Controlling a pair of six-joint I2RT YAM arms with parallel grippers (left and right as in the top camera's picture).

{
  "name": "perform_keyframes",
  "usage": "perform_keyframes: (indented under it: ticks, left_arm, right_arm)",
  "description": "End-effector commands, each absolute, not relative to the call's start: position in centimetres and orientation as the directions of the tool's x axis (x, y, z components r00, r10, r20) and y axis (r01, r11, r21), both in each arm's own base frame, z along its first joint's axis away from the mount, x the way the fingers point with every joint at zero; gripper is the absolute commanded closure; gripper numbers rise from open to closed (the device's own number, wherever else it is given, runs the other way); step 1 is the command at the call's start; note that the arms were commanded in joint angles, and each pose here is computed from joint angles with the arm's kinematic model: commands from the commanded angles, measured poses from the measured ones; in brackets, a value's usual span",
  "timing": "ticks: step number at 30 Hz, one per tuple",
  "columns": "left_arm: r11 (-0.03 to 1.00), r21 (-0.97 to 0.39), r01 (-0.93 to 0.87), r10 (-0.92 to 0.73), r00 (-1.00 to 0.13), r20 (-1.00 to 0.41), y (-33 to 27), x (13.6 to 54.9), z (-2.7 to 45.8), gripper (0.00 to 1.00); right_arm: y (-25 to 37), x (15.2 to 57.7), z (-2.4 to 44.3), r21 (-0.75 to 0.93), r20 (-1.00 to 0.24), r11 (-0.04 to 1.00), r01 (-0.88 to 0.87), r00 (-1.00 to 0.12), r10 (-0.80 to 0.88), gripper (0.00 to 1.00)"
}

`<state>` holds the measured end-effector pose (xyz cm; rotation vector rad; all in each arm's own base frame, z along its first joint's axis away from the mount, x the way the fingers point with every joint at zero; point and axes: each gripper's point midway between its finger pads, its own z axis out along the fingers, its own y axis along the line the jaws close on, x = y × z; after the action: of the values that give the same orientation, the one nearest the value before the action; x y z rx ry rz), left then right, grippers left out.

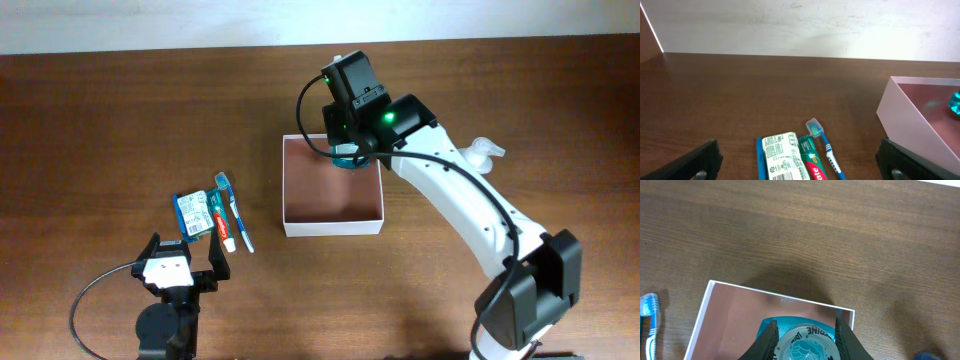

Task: Pack container
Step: 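Lift the Listerine bottle and carry it left over the box, then lower the bottle into the box, open the right gripper, withdraw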

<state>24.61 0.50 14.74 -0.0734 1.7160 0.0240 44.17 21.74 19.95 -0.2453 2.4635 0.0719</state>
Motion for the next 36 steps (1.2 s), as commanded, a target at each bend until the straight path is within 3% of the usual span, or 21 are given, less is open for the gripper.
perform_keyframes:
  ticks: [1,36]
  left_arm:
    - [0.998,-0.012,-0.054,-0.020,-0.143,-0.989,0.4,24.6,14.7,0.01]
    - [0.998,-0.012,-0.054,-0.020,-0.143,-0.989,0.4,24.6,14.7,0.01]
  right_arm:
    - [21.9,45.0,20.0,-0.023,-0.637,0.985,-0.173,-0.757,-0.148,0.78]
    - [19.8,45.8,15.7,-0.034,-0.607,0.994,-0.107,-0.788,-0.105,0.76]
